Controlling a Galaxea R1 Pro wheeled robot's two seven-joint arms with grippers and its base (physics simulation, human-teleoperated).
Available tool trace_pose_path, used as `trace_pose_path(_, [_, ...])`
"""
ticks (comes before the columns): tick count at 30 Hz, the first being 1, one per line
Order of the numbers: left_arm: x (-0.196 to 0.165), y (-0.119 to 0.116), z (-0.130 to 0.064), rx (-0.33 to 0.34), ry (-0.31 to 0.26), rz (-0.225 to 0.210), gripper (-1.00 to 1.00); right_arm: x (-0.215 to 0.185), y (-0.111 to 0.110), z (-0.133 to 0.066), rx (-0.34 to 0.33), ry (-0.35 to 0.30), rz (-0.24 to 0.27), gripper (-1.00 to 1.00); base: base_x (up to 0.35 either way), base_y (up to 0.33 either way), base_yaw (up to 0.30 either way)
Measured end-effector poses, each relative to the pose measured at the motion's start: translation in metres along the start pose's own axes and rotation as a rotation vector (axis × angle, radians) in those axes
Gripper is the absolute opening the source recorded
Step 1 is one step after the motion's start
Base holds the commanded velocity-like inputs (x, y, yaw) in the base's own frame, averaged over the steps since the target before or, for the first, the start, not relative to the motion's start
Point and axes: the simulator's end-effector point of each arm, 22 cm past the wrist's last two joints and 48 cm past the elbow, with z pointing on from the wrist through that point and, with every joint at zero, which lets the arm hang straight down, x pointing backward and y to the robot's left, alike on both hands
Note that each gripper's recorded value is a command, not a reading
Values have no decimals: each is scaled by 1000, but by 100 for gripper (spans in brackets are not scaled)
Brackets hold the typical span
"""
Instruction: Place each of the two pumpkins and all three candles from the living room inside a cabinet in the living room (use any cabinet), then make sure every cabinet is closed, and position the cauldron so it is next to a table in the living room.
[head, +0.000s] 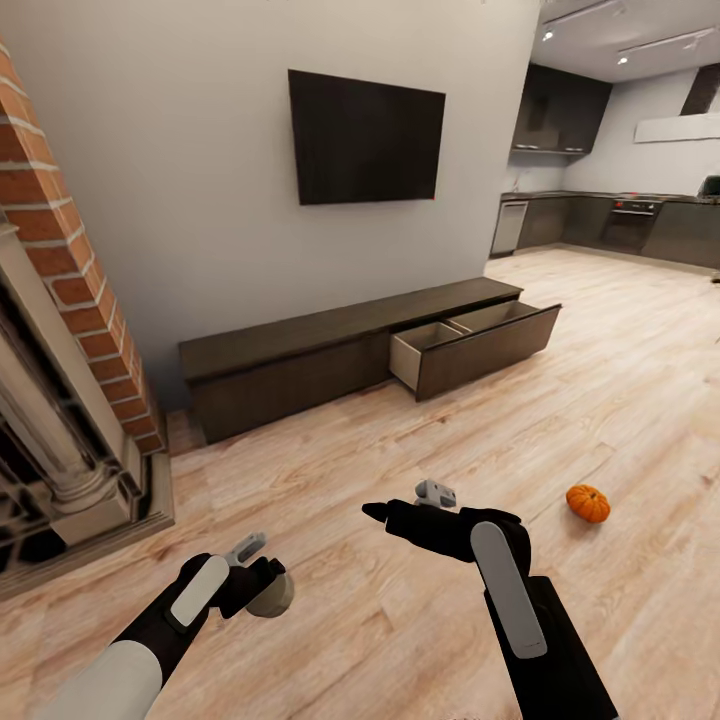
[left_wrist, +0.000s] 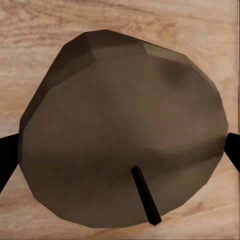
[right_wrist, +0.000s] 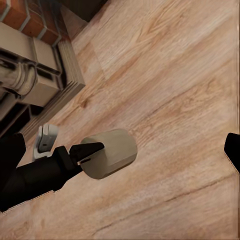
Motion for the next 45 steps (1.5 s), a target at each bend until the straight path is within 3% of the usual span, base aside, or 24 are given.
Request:
trace_pose_path(17, [-12, -15, -29, -3, 4, 0, -100, -27, 13, -19, 11, -11, 23, 100, 0, 0, -281])
trace_pose_path(35, [-24, -31, -60, -4, 6, -1, -100, -52, 31, -38, 16, -15, 34, 100, 0, 0, -33])
trace_pose_path(45, [-31, -39, -76, 0, 1, -1, -100, -65, 43, -49, 12, -23, 33, 100, 0, 0, -227])
